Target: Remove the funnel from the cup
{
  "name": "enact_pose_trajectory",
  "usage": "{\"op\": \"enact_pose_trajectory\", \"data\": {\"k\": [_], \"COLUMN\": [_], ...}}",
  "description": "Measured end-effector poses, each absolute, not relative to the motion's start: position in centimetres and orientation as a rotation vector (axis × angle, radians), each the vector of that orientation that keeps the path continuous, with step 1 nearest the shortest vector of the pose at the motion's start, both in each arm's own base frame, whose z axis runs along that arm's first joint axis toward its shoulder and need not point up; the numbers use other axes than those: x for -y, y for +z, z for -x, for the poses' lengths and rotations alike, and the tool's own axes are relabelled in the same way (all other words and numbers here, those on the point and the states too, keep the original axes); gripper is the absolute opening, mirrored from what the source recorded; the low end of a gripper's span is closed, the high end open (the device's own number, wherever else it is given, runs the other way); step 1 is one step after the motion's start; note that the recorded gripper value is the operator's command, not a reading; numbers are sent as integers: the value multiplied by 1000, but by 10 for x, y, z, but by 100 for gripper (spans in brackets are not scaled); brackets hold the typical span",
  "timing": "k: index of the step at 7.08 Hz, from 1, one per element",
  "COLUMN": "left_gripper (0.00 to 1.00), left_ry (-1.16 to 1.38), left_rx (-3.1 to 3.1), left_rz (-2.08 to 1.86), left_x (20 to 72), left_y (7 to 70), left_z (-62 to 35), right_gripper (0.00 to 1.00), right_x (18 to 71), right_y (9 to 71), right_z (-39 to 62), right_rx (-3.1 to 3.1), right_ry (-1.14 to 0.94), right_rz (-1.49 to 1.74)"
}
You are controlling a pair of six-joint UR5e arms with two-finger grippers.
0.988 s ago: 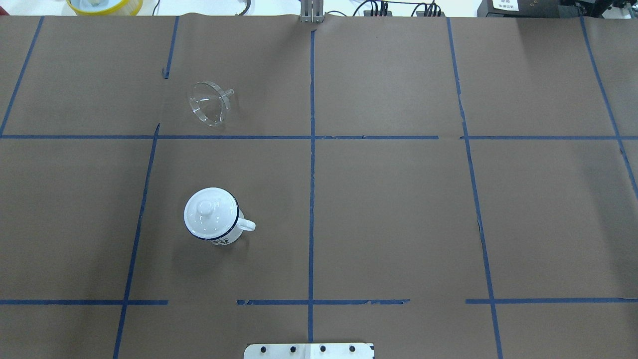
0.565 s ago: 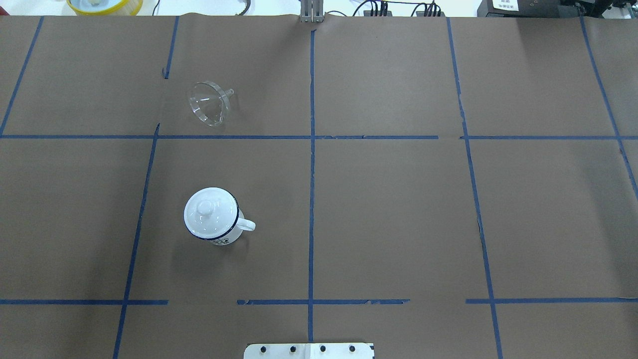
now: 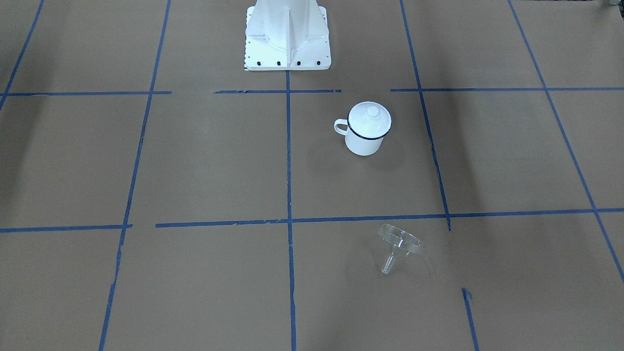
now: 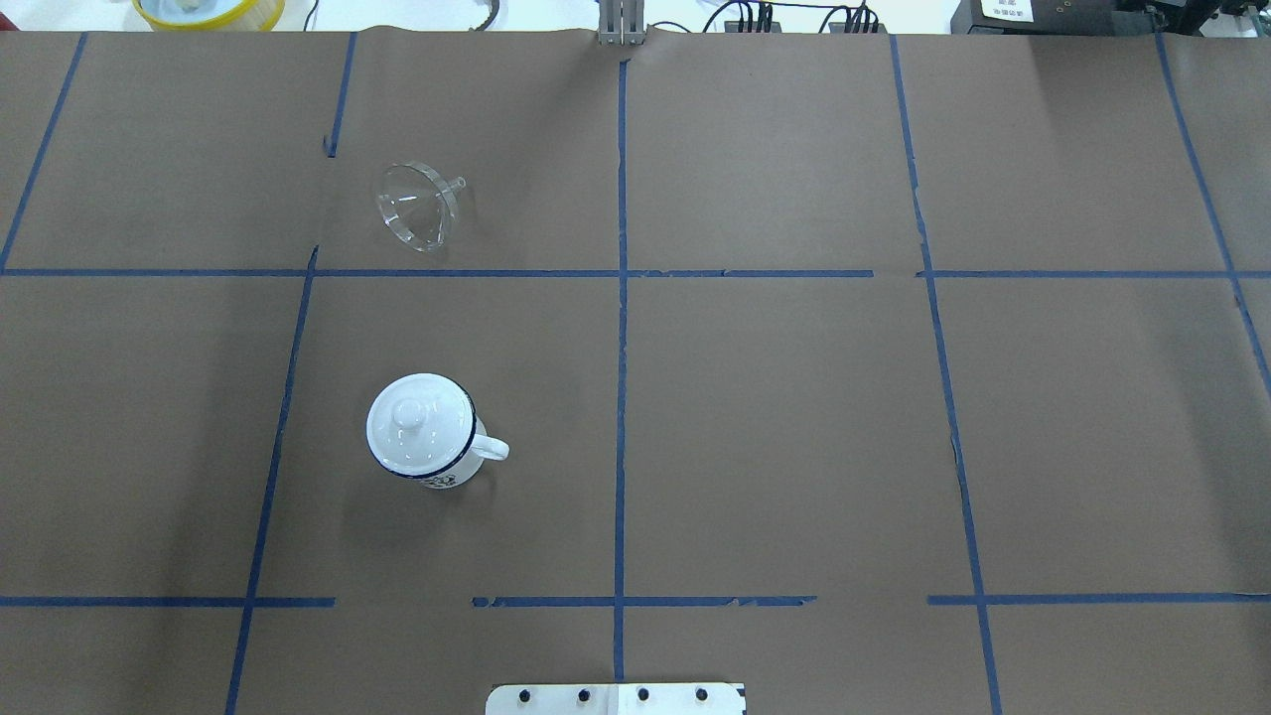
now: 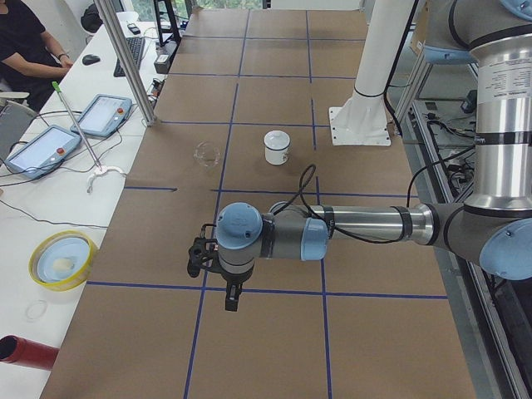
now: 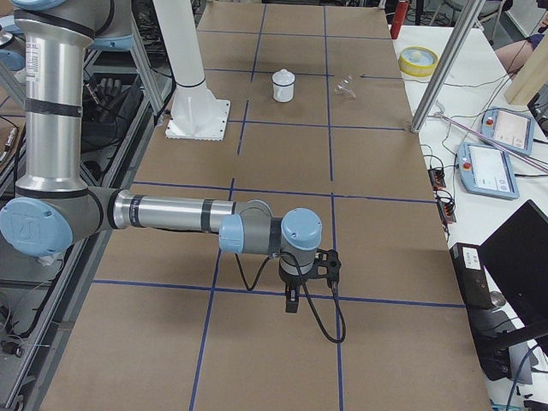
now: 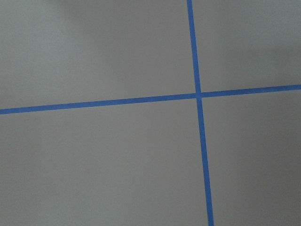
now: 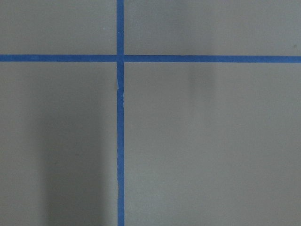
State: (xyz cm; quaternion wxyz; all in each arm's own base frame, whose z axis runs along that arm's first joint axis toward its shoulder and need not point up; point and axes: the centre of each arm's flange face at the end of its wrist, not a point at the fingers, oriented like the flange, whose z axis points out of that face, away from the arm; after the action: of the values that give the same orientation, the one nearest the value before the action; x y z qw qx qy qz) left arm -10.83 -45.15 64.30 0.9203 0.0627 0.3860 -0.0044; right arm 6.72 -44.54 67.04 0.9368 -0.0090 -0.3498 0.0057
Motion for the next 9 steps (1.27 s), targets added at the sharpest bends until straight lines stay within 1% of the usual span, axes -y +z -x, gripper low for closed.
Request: {"op": "enact_pose_trajectory", "data": {"k": [6, 9], "left_gripper": [100, 100], "left_ry": [-19, -42], "left_rx": [-793, -794], "left_rz": [-112, -42], "left_x": [443, 438], "left_y": [632, 638], "left_z": [100, 99], "right_gripper": [100, 100], "right_x": [445, 445], "right_y": [670, 670], "right_z": [-67, -67], "right_rx": [715, 715], "right_ry": [12, 11], "right_rz": [18, 18]}}
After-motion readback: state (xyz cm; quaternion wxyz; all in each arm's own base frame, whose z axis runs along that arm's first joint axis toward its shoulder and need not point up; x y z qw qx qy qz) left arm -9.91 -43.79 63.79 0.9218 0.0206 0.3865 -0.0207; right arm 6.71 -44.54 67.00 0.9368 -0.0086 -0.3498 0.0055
